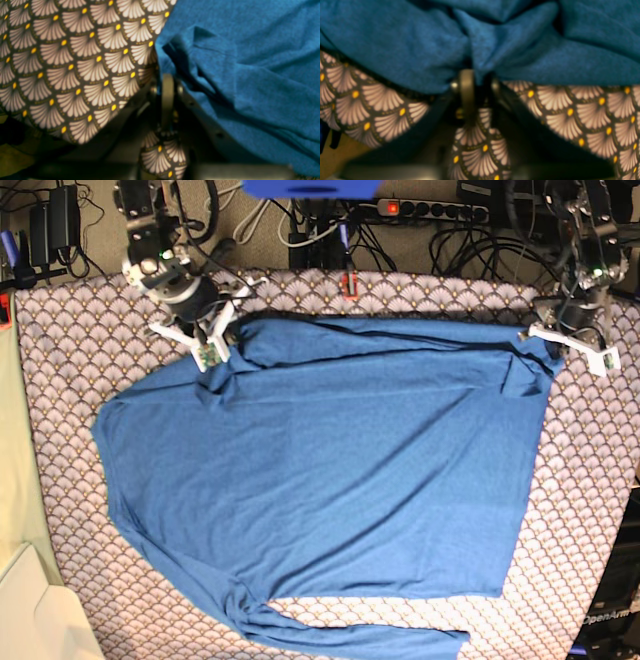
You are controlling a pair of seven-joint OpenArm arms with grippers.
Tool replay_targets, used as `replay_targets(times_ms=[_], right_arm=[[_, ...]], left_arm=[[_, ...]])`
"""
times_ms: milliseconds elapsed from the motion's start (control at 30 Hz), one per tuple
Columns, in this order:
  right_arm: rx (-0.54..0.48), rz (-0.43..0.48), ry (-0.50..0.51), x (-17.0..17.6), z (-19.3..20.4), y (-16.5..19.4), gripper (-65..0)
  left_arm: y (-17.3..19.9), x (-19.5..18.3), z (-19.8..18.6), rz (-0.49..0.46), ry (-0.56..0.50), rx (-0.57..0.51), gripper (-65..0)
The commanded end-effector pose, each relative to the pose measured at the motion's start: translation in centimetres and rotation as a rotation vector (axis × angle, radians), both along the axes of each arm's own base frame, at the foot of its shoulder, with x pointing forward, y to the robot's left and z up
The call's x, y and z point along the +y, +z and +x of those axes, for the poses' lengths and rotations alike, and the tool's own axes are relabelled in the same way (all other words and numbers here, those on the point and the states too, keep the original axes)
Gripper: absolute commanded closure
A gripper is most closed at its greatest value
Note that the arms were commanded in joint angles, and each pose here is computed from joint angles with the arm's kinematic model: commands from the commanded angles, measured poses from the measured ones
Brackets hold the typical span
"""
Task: Fold the T-shirt properly
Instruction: 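Lower the shoulder edge onto the table with both grippers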
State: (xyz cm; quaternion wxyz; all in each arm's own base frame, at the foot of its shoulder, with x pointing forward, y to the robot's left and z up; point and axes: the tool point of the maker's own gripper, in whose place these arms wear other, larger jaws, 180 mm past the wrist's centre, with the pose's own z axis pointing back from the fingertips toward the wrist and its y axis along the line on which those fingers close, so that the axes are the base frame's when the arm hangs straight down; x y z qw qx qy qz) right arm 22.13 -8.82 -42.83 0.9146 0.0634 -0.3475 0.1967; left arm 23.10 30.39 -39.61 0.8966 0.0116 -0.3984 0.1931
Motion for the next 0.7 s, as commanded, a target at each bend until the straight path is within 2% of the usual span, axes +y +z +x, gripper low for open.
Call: replay_targets(times_ms=[0,133,267,433,667], right_arm=[[-0.008,-0.003,0.007,-0.1,0.0,0.2,0.0],[0.002,-0.005,0.004,-0.2,-0.6,0.1,0.0],[-0.031,-0.004,0.012,-0.1,-1.1,1.7,0.0],[-0.063,-0.017,0.033,-0.3,-2.0,3.4,0.0],[-0.052,-0.017,0.041,-0.3,-3.5,3.8,0.0]], left_arm=[[1.0,0.5,0.5,0.024,-0.006,-0.032,-0.4],[1.0,0.5,0.4,0.026,-0.007,-0.030,-0.4],[1.0,0.6,0.3,0.029,-0.009,-0.028,-0.4],[0.6,0.3,-0.7,0.015,-0.022,0.031,-0.4],[1.4,-0.4,-0.9,0.017,-0.048,0.038,-0.4]])
